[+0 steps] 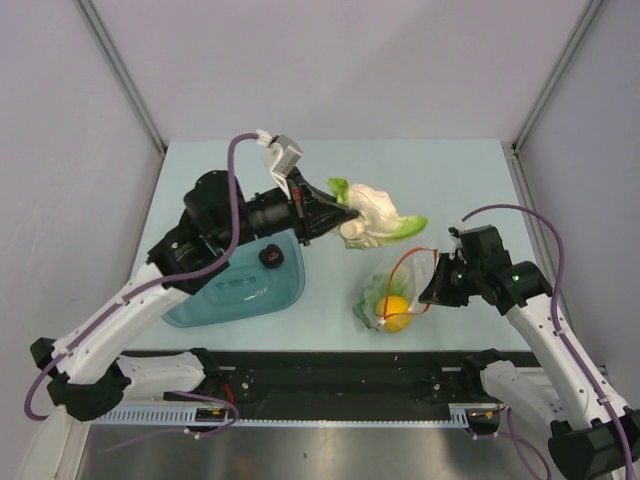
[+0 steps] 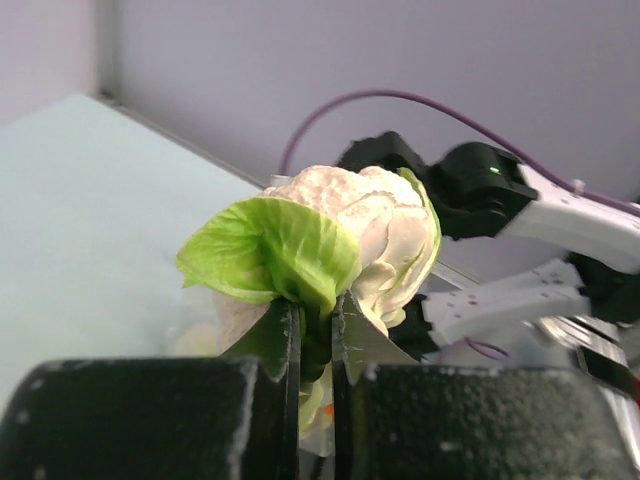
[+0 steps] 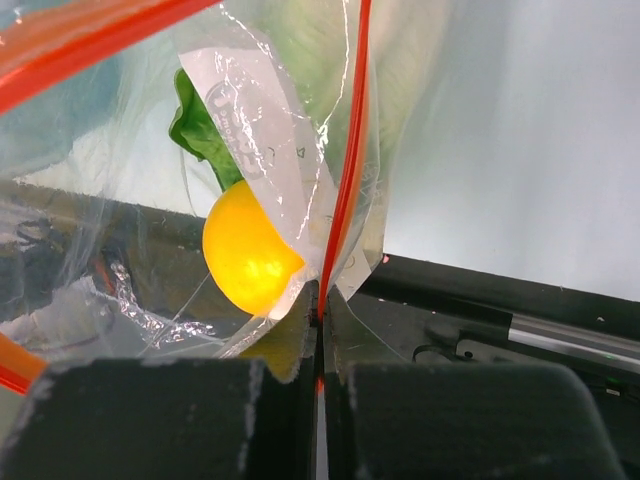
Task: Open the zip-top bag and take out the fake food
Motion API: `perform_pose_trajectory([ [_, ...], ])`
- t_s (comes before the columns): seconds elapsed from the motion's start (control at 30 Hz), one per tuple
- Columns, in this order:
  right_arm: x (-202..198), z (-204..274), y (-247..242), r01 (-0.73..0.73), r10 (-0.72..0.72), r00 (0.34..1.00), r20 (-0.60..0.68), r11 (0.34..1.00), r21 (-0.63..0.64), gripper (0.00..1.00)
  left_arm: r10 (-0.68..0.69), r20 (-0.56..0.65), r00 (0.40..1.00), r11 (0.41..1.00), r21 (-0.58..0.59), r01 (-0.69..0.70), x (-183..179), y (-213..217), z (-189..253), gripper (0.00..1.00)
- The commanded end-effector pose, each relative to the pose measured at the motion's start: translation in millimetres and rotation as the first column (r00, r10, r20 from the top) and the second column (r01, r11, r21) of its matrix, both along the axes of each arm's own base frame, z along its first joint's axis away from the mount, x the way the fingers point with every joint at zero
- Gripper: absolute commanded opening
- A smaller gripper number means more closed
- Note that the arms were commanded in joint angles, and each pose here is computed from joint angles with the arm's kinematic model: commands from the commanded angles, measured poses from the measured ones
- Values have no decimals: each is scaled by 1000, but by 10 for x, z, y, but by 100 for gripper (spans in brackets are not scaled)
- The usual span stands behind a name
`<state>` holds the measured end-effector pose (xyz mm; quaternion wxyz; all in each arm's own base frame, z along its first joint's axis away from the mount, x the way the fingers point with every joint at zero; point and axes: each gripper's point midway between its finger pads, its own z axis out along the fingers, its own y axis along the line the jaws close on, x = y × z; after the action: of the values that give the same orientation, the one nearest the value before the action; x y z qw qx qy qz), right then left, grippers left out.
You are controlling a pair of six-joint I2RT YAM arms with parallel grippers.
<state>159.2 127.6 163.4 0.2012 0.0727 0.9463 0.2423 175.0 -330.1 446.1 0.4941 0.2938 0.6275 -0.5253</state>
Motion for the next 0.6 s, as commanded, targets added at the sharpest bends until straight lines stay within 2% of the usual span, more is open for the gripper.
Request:
perform_pose_trajectory([
  [0.0, 67, 30, 35, -26, 25, 999, 32, 1000, 12, 0, 383, 135, 914, 923, -20, -384, 377, 701, 368, 0],
  [0.1, 78, 28, 44, -33, 33, 999, 32, 999, 13, 0, 564, 141, 813, 814, 72, -577, 586, 1087, 192, 0],
  [0.13, 86, 28, 46, -33, 32, 999, 30, 999, 14, 0, 662, 164, 732, 727, 101, -679, 703, 1319, 134, 0],
  [0.2, 93, 16, 54, -40, 40, 999, 26, 999, 13, 0, 716, 195, 670, 644, 183, -743, 778, 1523, -69, 0],
  [0.23, 99, 21, 63, -44, 43, 999, 27, 999, 16, 0, 760, 226, 609, 569, 221, -792, 849, 1676, -176, 0],
  [0.37, 120, 12, 88, -57, 56, 998, 24, 998, 21, 0, 826, 259, 500, 397, 363, -843, 1015, 2044, -631, 0],
  [0.5, 136, -15, 98, -61, 61, 998, 14, 998, 23, 0, 869, 209, 448, 292, 516, -806, 1201, 2279, -1222, 0],
  [0.57, 134, -22, 104, -65, 65, 998, 10, 998, 25, 0, 909, 126, 397, 253, 592, -765, 1271, 2413, -1553, 0],
])
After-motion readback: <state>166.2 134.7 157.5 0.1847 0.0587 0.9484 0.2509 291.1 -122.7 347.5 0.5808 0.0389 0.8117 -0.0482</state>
